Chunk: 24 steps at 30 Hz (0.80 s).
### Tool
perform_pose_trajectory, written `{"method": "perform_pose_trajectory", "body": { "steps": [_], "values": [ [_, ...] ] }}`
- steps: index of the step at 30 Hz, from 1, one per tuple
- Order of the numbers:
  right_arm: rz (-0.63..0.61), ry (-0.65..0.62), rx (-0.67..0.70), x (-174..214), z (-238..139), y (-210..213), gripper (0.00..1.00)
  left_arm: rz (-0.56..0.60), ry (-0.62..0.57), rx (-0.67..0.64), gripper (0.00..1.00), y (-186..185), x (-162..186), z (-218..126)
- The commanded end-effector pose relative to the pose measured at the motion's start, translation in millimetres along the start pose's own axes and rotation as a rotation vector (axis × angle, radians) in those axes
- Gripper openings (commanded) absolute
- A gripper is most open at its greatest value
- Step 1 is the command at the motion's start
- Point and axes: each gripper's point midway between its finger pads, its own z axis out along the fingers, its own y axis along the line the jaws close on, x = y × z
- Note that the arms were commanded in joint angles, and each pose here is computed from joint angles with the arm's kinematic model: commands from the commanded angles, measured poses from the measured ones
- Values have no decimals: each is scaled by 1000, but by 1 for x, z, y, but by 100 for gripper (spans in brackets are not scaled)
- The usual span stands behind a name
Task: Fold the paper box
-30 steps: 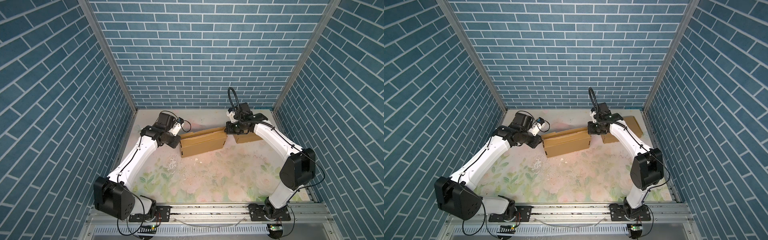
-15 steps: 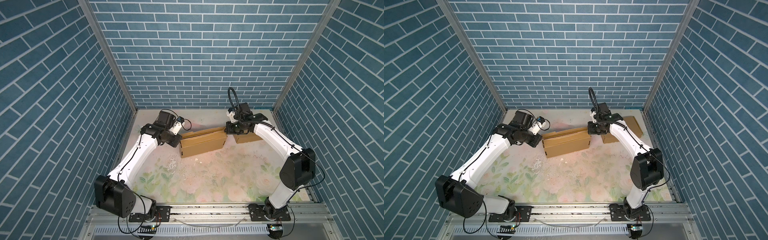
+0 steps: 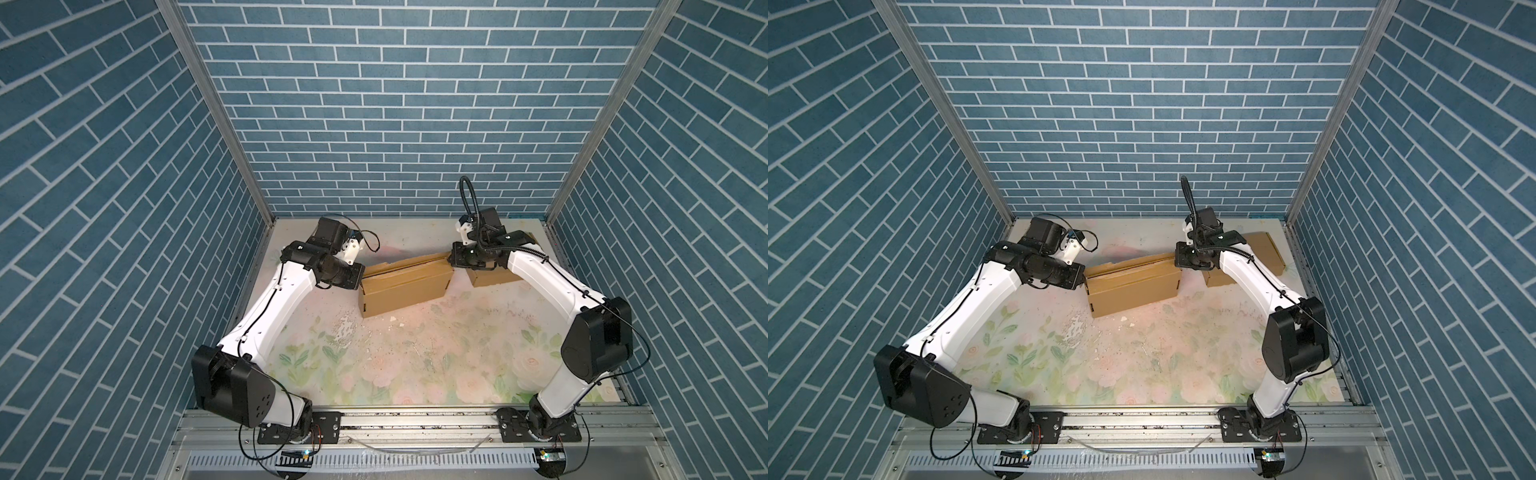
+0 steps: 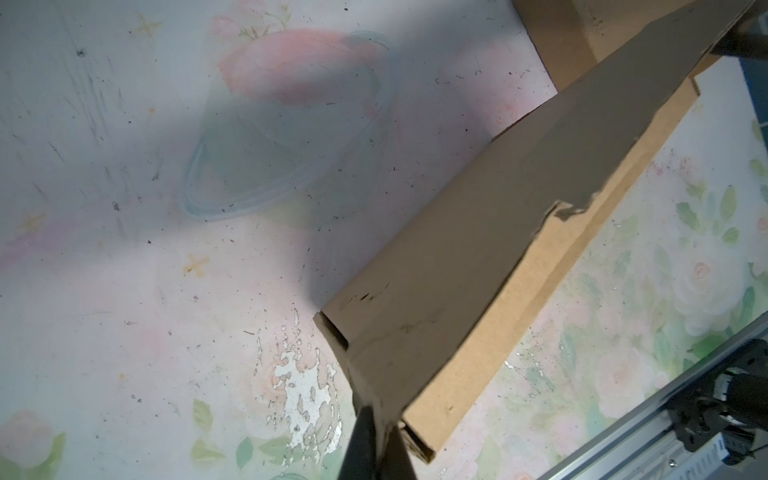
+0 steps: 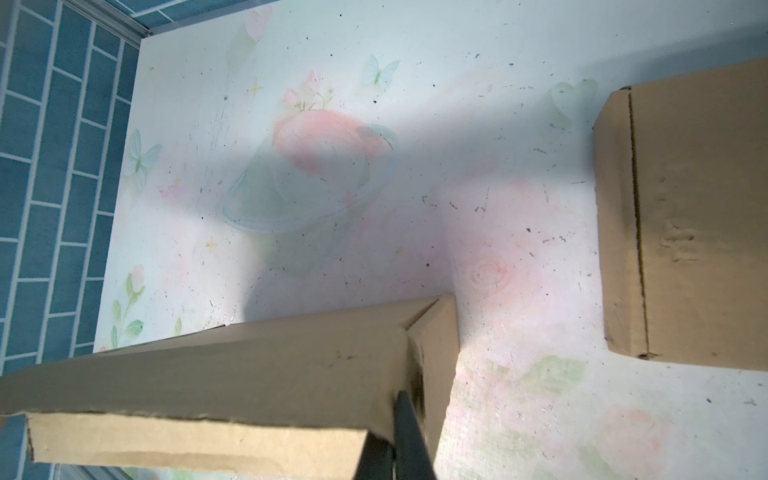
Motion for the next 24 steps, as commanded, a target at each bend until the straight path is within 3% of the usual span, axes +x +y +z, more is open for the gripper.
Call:
{"method": "perform_pose_trajectory", "body": {
  "steps": [1,9,24],
  "values": [
    [94,100,36,31,12,-13,0,-81,11,58,7,-8,3,8],
    [103,95,39,33,12,-14,0,-203,-57,63,8,-5,-3,17],
    [136,84,10,34,12,-9,0,-234,-100,-15,4,13,14,29]
  ]
}}
